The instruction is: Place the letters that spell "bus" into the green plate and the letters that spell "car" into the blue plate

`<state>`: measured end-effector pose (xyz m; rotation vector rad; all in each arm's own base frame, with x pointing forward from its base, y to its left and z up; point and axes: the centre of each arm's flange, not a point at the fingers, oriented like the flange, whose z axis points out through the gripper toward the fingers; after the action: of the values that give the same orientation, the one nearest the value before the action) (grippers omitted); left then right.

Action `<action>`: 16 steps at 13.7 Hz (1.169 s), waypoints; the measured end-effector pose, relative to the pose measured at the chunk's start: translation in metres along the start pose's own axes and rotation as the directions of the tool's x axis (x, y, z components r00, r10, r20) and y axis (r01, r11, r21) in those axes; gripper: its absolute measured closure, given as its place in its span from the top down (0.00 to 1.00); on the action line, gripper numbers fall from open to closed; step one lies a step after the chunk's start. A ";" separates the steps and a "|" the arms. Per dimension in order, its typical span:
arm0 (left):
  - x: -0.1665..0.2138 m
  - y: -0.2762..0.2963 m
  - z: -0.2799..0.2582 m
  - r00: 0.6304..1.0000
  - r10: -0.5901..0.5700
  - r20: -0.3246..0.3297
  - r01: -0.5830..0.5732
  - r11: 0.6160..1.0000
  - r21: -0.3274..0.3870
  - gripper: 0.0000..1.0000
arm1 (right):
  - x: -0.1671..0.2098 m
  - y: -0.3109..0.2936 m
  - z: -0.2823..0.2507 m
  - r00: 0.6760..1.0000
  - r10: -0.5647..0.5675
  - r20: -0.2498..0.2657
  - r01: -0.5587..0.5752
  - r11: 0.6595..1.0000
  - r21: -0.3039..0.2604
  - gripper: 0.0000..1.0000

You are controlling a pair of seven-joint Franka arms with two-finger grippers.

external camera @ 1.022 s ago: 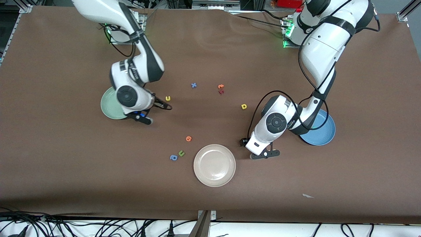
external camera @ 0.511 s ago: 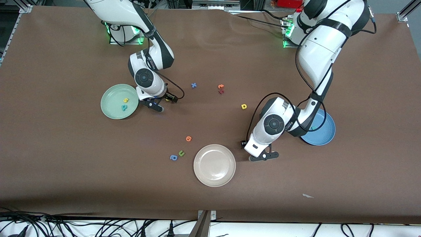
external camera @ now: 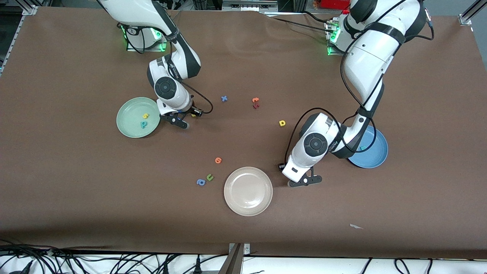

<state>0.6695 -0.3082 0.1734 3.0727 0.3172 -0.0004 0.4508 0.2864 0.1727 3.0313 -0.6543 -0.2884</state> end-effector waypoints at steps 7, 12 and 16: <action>0.000 0.001 -0.001 1.000 -0.023 -0.001 0.023 1.000 0.005 0.28 | 0.001 -0.002 -0.002 1.000 -0.001 -0.017 0.002 1.000 0.019 0.30; 0.003 -0.003 -0.003 1.000 -0.029 0.008 0.029 0.999 0.020 0.28 | 0.004 -0.004 -0.005 1.000 -0.013 -0.026 0.014 1.000 0.028 0.30; 0.031 -0.057 -0.046 0.994 0.004 0.107 -0.017 0.992 0.125 0.28 | 0.027 0.015 -0.029 0.998 -0.061 -0.025 0.061 0.998 0.015 0.30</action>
<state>0.6878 -0.2442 0.2165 3.1834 0.3063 -0.1901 0.4747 0.2613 0.1976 3.0690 -0.5663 -0.2486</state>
